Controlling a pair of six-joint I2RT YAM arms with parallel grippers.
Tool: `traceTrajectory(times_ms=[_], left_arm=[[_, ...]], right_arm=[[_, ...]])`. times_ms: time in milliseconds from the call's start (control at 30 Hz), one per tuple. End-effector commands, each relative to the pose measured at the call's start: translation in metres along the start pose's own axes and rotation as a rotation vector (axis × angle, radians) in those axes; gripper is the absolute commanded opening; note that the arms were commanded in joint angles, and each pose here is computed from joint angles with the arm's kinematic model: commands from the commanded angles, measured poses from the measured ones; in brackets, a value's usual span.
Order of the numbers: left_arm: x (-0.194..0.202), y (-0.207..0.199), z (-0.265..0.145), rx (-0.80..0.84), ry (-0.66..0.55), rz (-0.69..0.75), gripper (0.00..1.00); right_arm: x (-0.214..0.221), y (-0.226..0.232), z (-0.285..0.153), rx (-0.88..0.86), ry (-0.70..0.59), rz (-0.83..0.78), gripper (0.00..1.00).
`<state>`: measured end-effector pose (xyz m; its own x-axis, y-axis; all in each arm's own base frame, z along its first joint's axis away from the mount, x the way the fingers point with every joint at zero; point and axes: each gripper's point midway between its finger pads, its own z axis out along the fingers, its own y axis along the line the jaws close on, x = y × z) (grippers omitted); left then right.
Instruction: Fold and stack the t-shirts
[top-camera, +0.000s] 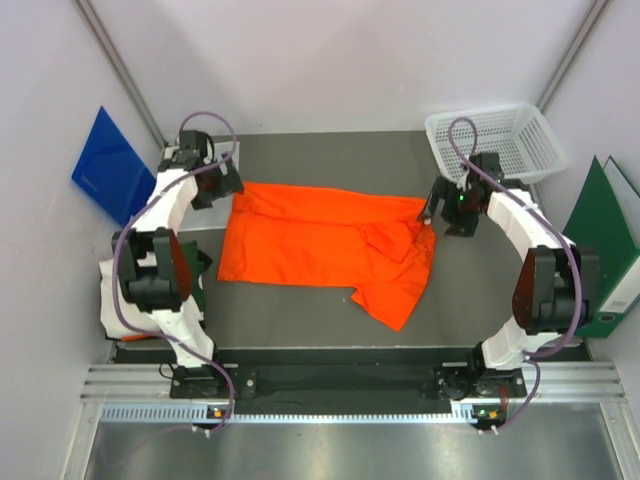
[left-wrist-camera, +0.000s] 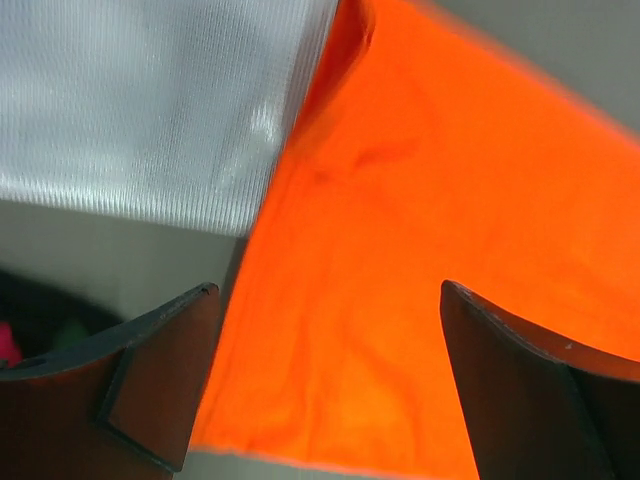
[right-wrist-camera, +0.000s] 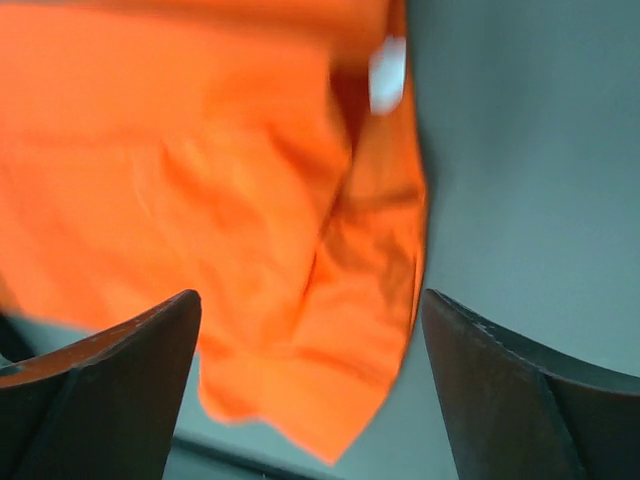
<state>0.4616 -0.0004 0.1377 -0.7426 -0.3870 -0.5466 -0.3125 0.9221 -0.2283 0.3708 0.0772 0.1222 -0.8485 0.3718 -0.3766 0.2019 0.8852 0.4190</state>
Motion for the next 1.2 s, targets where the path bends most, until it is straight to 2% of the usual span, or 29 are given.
traceTrajectory(times_ms=[0,67,133,167,367,500,633,800,867,1000,1100,1167], left_arm=[[0.062,0.014,-0.008,0.007,0.128,-0.020,0.94],[0.094,0.023,-0.007,-0.005,0.197,-0.025,0.93],[0.108,0.029,-0.013,-0.014,0.212,-0.026,0.93],[0.126,0.035,-0.013,-0.023,0.249,-0.029,0.92],[0.173,0.054,-0.019,-0.069,0.335,-0.037,0.88],[0.182,0.064,-0.022,-0.106,0.329,-0.042,0.86],[0.187,0.072,-0.022,-0.149,0.340,-0.038,0.86],[0.185,0.072,-0.018,-0.151,0.336,-0.046,0.86],[0.184,0.071,-0.015,-0.152,0.336,-0.051,0.86],[0.181,0.070,-0.013,-0.152,0.334,-0.054,0.85],[0.178,0.075,-0.012,-0.179,0.320,-0.044,0.83],[0.179,0.076,-0.012,-0.182,0.319,-0.043,0.80]], right_arm=[[0.091,-0.004,-0.002,-0.075,0.321,0.071,0.85],[0.123,-0.015,-0.002,-0.067,0.412,0.076,0.84],[0.147,-0.028,-0.006,-0.042,0.468,0.067,0.83],[0.153,-0.030,-0.008,-0.039,0.479,0.063,0.83],[0.192,-0.042,-0.021,-0.033,0.526,0.050,0.79],[0.218,-0.042,-0.018,-0.040,0.553,0.067,0.77],[0.245,-0.023,-0.012,-0.066,0.609,0.008,0.75],[0.253,-0.006,0.002,-0.070,0.618,-0.048,0.73],[0.258,-0.005,0.007,-0.071,0.626,-0.048,0.66],[0.271,-0.005,0.023,-0.039,0.670,-0.080,0.65],[0.272,-0.008,0.032,-0.001,0.673,-0.099,0.60],[0.274,-0.007,0.037,0.006,0.675,-0.119,0.45]])
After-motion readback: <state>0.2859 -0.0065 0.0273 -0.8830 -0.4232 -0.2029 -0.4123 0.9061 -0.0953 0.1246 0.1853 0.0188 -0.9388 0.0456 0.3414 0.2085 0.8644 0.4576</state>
